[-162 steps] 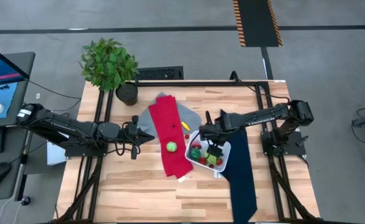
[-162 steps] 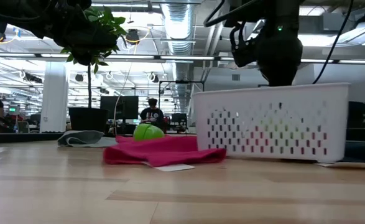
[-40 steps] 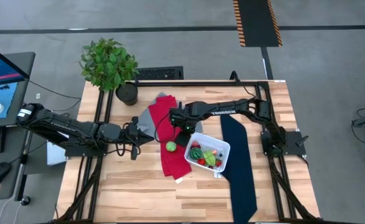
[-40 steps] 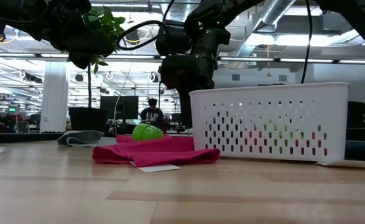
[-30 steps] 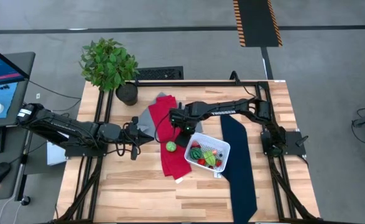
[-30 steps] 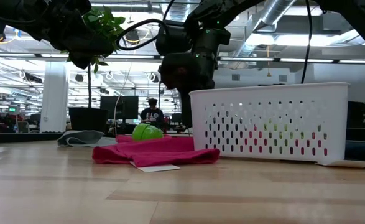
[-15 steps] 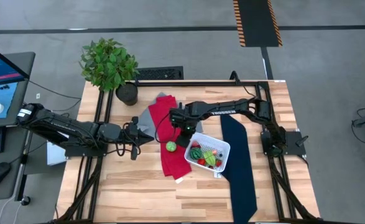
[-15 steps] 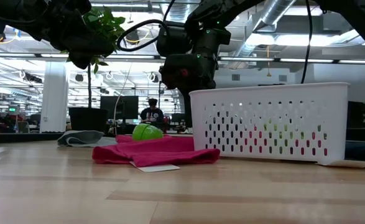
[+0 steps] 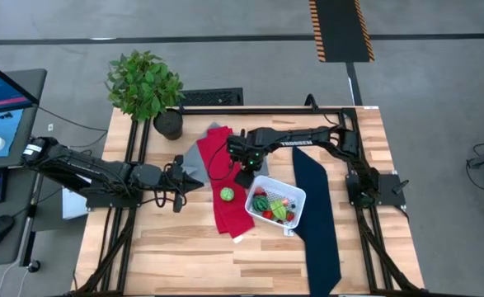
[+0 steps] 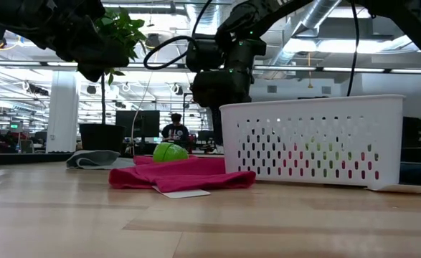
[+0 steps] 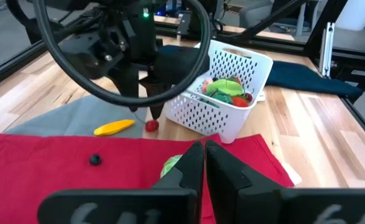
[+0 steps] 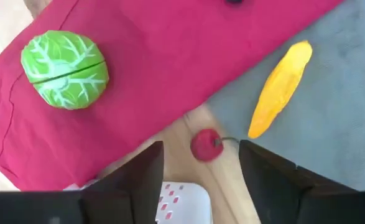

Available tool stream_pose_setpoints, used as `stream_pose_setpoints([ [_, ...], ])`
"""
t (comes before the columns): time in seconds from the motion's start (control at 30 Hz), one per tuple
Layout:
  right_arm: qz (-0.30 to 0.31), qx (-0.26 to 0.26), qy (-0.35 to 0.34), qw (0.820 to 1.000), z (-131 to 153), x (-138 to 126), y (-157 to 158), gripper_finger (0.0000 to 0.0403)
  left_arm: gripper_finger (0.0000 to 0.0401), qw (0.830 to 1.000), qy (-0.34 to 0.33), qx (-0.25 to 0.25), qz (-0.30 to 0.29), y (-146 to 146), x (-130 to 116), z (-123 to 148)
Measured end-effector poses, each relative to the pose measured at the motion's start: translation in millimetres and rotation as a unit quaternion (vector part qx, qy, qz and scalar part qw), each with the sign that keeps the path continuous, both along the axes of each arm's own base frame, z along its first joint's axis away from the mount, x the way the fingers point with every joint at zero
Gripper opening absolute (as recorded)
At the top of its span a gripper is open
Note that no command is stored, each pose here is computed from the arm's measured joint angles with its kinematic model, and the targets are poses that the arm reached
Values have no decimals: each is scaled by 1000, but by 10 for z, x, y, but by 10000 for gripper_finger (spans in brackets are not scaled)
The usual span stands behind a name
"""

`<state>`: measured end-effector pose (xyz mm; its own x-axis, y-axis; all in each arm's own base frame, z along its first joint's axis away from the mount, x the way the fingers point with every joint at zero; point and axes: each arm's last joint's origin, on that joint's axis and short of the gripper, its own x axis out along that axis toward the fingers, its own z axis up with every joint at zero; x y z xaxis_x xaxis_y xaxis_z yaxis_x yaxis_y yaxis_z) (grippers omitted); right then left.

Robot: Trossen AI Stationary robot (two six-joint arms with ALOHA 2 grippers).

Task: Pick and placing Produce into tupperware
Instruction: Put the cherry into the white bin

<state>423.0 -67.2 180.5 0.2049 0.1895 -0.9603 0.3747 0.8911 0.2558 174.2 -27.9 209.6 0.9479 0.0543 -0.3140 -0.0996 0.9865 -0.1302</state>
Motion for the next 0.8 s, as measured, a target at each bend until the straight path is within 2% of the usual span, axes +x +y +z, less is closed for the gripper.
stream_pose_setpoints([
  [0.2, 2, -23, 1, 1000, -2, -6, -49, 235, 6, 1000, 6, 2, 0, 1, -3, -11],
  [0.37, -14, -19, 4, 1000, -2, -18, -101, 222, 6, 1000, 7, 2, 0, 1, -5, -13],
  [0.63, 6, 1, 14, 1000, -4, -15, 74, 205, 6, 1000, 12, 3, 1, 2, -8, -23],
  [0.8, -8, 25, 27, 999, -4, -21, 173, 200, 6, 1000, 12, 3, 1, 2, -7, -22],
])
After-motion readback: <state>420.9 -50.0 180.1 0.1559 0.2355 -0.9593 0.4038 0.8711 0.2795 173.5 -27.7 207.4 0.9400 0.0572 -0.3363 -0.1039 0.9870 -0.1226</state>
